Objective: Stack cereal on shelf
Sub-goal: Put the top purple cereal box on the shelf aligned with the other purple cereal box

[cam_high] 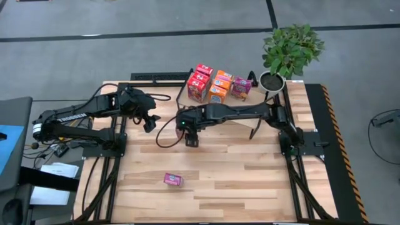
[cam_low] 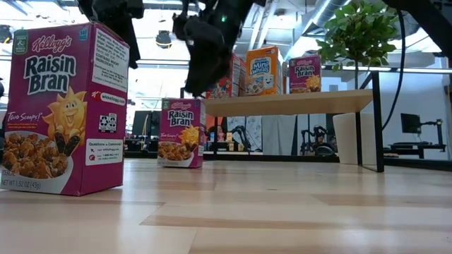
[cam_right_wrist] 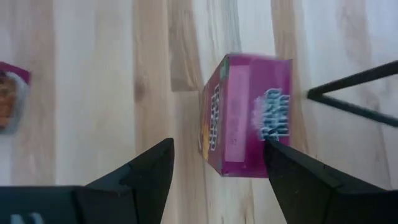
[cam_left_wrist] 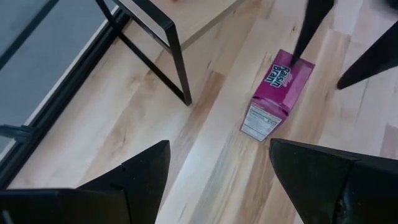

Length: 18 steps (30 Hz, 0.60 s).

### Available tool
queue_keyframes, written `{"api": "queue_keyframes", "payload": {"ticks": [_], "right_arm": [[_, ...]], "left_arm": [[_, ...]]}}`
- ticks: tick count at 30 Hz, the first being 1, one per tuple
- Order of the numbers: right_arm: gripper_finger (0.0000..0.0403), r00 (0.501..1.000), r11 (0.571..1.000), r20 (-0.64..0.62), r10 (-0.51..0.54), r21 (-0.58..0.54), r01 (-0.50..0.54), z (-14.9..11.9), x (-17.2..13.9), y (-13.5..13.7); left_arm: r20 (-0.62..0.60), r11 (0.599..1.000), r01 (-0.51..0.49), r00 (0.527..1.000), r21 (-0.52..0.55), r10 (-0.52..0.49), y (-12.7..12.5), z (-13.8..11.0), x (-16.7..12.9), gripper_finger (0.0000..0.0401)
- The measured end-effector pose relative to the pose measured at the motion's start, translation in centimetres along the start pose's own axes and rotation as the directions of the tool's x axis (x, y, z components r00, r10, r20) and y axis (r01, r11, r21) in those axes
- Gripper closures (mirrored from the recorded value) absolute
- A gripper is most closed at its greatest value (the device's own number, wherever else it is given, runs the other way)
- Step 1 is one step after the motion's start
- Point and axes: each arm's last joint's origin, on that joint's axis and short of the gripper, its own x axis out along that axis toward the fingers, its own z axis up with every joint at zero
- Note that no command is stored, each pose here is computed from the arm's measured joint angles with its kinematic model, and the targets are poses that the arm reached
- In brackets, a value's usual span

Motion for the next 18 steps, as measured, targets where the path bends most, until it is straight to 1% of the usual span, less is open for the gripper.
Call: {"api": "queue_keyframes", "payload": {"ticks": [3,7,9,11,15,18], "right_arm": [[0.0129,0.998,1.0,0.064,0.003,-0.024,-0.002,0.6,-0.9,0.3],[0.0129,0.996,0.999,0.092,0.002,-0.047,0.002,0.9,-0.4,0.0],[0.0129,0.997,0.999,0.08,0.01,-0.041,-0.007,0.8,-0.3,-0.5],[0.0129,0.996,0.999,0.093,0.01,-0.033,-0.007,0.9,-0.2,-0.9],[0.0129,0.994,0.999,0.105,0.014,-0.04,-0.01,0.5,0.8,-1.0],[0.0129,0.994,0.999,0.103,0.045,-0.028,-0.042,0.4,0.9,-1.3]], "left_arm": [[0.001,1.0,-0.001,1.0,-0.007,0.001,0.0,0.0,0.0,0.0135],[0.003,1.0,-0.012,1.0,-0.009,0.012,0.0,0.0,0.0,0.0135],[0.003,1.0,-0.012,1.0,-0.01,0.012,0.0,0.0,0.0,0.0135],[0.003,1.0,-0.012,1.0,-0.013,0.012,0.0,0.0,0.0,0.0135],[0.003,1.0,-0.013,1.0,-0.019,0.013,0.0,0.0,0.0,0.0135],[0.002,0.999,-0.013,1.0,-0.029,0.013,0.0,0.0,0.0,0.0135]]}}
